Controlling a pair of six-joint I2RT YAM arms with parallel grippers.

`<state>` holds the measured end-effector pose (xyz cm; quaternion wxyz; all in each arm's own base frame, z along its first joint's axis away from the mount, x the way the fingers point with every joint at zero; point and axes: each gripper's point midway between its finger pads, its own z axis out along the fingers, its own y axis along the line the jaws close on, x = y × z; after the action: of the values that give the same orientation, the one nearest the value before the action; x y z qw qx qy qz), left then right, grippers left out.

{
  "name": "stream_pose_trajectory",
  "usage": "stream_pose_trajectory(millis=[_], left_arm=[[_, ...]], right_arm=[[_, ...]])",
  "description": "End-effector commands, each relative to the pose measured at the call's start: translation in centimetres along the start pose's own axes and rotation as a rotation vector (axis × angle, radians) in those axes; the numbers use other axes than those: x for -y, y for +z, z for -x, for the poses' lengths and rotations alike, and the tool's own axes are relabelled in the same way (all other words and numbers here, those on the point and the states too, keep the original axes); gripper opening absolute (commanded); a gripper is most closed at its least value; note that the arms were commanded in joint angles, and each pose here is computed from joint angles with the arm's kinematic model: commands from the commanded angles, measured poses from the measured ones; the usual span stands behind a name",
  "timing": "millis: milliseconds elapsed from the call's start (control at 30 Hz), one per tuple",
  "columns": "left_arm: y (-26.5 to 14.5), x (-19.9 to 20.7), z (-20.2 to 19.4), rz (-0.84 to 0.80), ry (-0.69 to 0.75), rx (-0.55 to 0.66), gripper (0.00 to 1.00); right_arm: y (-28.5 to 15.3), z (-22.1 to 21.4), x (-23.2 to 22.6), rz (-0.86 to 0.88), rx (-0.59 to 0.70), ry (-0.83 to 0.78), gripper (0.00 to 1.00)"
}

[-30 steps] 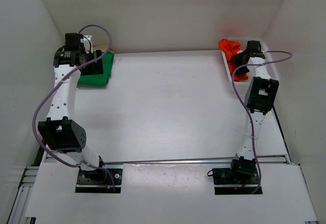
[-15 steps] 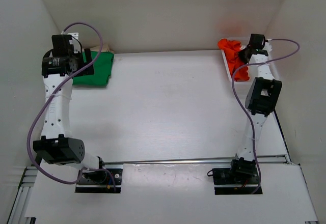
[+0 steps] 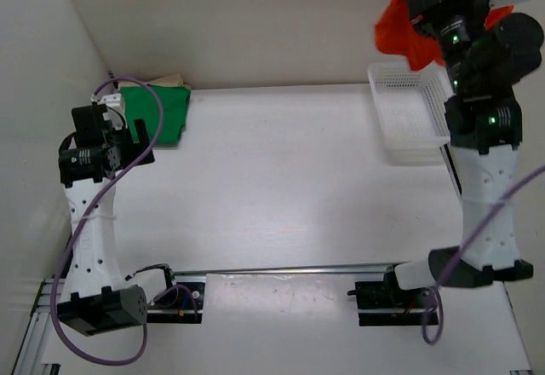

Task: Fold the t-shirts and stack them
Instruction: Move the tshirt to the center of the board

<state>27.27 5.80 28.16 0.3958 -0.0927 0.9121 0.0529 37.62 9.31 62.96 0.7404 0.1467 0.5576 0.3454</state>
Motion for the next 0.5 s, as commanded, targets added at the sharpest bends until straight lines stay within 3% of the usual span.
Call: stream_pose_trajectory(millis=[0,167,267,300,333,367,433,467], left_arm=[[-1.2,1.3,-0.3,-0.08,-0.003,0.045,1.0],[-1.8,2.0,-0.8,-0.119,-0.003,0.036,1.0],[-1.5,2.0,-1.5,-0.119,-0.004,-0.003,1.0],[-1.2,2.2,-2.0,-0.13,-0.005,-0.03,1.0],[-1.0,2.2,-2.3,-0.13,-0.005,-0.041,1.0],[-0.7,2.5,-3.0,-0.145,-0.007,-0.073,1.0],[-0.1,3.3,-4.7,-0.189,-0.012,-0.128,1.0],[0.2,3.5,-5.3,-0.202,-0.014,-0.148,1.0]], right_arm=[[-0.8,-6.9,-4.4,0.161,-0.21,0.083,0.0],[-3.5,-17.4,-5.5,0.149,-0.517,0.261,0.0],[-6.9,-25.5,-1.0,-0.007,-0.716,0.296,0.11],[-8.4,-27.7,0.2,-0.038,-0.78,0.295,0.19],[-10.8,-31.6,3.4,-0.119,-0.88,0.277,0.47],[-12.9,-33.5,4.4,-0.132,-0.955,0.247,0.57],[-16.3,-36.5,6.6,-0.178,-1.088,0.219,0.68],[-17.9,-37.9,8.8,-0.239,-1.129,0.166,0.68]])
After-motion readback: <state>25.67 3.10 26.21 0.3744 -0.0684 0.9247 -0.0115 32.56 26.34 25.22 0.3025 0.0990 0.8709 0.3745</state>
